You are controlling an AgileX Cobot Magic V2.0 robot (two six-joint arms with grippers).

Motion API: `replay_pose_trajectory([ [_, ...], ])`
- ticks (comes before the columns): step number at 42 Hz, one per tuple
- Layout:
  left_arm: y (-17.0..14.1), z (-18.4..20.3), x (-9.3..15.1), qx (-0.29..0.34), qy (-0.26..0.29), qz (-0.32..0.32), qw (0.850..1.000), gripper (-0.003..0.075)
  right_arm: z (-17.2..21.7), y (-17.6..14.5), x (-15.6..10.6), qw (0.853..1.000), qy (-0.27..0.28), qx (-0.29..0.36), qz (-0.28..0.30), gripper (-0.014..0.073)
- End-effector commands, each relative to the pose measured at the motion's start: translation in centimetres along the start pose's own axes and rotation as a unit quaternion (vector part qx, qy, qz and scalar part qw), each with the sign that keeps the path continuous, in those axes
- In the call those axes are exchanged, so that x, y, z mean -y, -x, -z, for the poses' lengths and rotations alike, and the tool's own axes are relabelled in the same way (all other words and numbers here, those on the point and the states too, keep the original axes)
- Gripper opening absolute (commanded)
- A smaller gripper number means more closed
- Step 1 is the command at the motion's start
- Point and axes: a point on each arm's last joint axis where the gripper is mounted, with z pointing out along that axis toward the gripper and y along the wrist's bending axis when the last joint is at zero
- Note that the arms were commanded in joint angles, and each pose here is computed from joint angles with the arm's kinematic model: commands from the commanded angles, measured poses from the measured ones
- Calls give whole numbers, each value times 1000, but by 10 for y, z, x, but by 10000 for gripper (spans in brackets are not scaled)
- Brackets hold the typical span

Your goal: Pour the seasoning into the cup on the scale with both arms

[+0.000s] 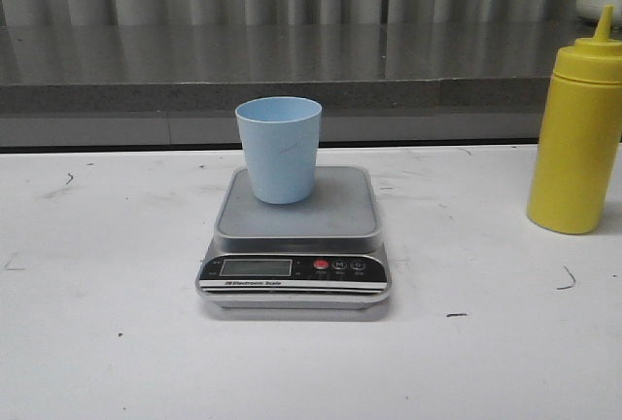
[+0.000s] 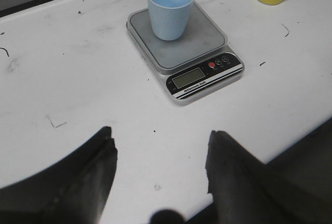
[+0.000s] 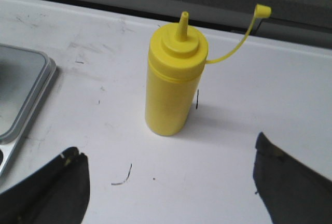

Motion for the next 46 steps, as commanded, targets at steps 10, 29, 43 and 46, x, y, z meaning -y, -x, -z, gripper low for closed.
replay_pose_trajectory([
  [10, 13, 5, 2, 48, -7, 4, 999, 386, -51, -17, -4, 997, 15, 69, -33, 655],
  [29, 13, 5, 2, 48, -7, 4, 999, 386, -126, -71, -2, 989, -10, 137, -60, 655],
  [43, 13, 5, 2, 48, -7, 4, 999, 386, -159, -85, 6, 976, -48, 197, -78, 655],
  [46, 13, 5, 2, 48, -7, 4, 999, 386, -164, -90, 6, 976, -49, 196, -76, 655],
])
